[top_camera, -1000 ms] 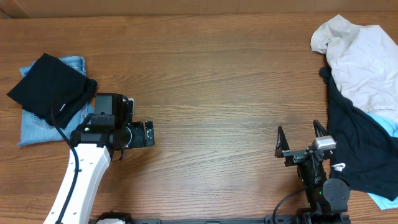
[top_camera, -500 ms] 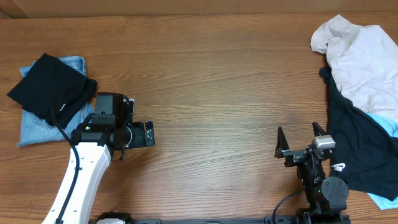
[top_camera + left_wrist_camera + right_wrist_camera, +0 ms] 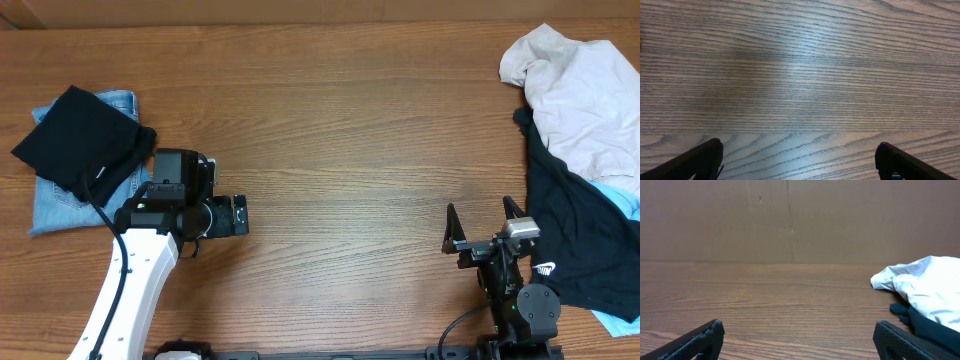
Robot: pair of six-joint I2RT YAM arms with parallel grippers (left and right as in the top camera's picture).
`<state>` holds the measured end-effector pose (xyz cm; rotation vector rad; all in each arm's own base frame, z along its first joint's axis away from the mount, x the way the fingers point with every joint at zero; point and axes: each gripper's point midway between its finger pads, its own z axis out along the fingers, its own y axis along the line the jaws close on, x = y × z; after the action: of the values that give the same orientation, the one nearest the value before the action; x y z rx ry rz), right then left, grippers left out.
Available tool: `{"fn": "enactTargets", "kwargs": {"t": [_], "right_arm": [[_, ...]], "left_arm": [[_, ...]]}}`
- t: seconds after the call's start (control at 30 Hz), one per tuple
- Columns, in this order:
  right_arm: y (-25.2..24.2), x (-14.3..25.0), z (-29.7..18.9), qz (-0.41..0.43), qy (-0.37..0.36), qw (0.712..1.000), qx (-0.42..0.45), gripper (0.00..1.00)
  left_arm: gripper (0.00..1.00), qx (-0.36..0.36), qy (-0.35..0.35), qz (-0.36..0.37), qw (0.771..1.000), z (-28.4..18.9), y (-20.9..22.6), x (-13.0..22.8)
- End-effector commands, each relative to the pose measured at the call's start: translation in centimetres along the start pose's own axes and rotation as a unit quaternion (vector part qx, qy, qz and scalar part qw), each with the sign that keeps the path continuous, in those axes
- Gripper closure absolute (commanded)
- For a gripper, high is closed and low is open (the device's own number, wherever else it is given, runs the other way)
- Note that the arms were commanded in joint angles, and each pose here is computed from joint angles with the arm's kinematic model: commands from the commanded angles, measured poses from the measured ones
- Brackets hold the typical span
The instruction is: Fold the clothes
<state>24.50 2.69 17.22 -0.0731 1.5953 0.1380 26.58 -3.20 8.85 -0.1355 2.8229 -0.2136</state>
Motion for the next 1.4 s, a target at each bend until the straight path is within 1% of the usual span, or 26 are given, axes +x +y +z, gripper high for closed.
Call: {"fn": "enactTargets", "kwargs": {"t": [0.0,0.13,0.2,0.27,0.37,0.47,0.67,0.77,0.87,0.93,1.0,1.17,1.27,1.33,1.37], "right_arm": [[-0.3,0.2,0.0,0.003,-0.001,1.0,0.008,0.0],[-0.3,0.2,0.0,0.003,-0.001,1.0,0.008,0.0],[-0.3,0.2,0.0,0.003,-0.001,1.0,0.008,0.0],[-0.3,0.2,0.0,0.003,-0.001,1.0,0.008,0.0],[-0.3,0.2,0.0,0.003,-0.001,1.0,0.008,0.0],[-0.3,0.2,0.0,0.003,-0.001,1.0,0.008,0.0],[-0.3,0.2,0.0,0.003,-0.001,1.0,0.008,0.0],[-0.3,0.2,0.0,0.003,-0.001,1.0,0.008,0.0],[-0.3,0.2,0.0,0.003,-0.001,1.0,0.008,0.0],[-0.3,0.2,0.0,0.003,-0.001,1.0,0.008,0.0],[-0.3,0.2,0.0,0.003,-0.001,1.0,0.008,0.0],[-0.3,0.2,0.0,0.003,-0.001,1.0,0.008,0.0],[-0.3,0.2,0.0,0.003,-0.001,1.0,0.008,0.0],[-0.3,0.2,0.0,0.003,-0.001,1.0,0.008,0.0],[-0.3,0.2,0.0,0.003,-0.001,1.0,0.008,0.0]], "left_arm": [[0.0,-0.001,0.005,-0.013,1.0,0.2,0.1,0.2],[0.0,-0.001,0.0,-0.012,1.0,0.0,0.1,0.1],[0.0,-0.024,-0.015,0.002,1.0,-0.9,0.9,0.0],[0.0,-0.028,-0.034,0.003,0.999,-1.8,1.0,-0.1],[0.0,-0.02,-0.082,0.007,0.996,-3.4,0.7,-0.5],[0.0,-0.01,-0.146,0.013,0.989,-4.5,0.5,-0.8],[0.0,0.005,-0.232,0.021,0.972,-4.4,0.8,1.1],[0.0,0.015,-0.282,0.026,0.959,-4.4,0.8,1.5],[0.0,0.024,-0.338,0.031,0.94,-4.9,0.7,1.3],[0.0,0.029,-0.384,0.04,0.922,-5.8,0.5,0.7],[0.0,0.033,-0.431,0.058,0.9,-6.8,0.2,0.0],[0.0,0.029,-0.516,0.087,0.852,-8.5,0.0,-0.9],[0.0,0.024,-0.571,0.086,0.816,-9.3,0.3,-1.3],[0.0,0.022,-0.597,0.094,0.796,-9.6,0.2,-1.4],[0.0,0.014,-0.596,0.1,0.797,-9.6,0.3,-1.2]]}}
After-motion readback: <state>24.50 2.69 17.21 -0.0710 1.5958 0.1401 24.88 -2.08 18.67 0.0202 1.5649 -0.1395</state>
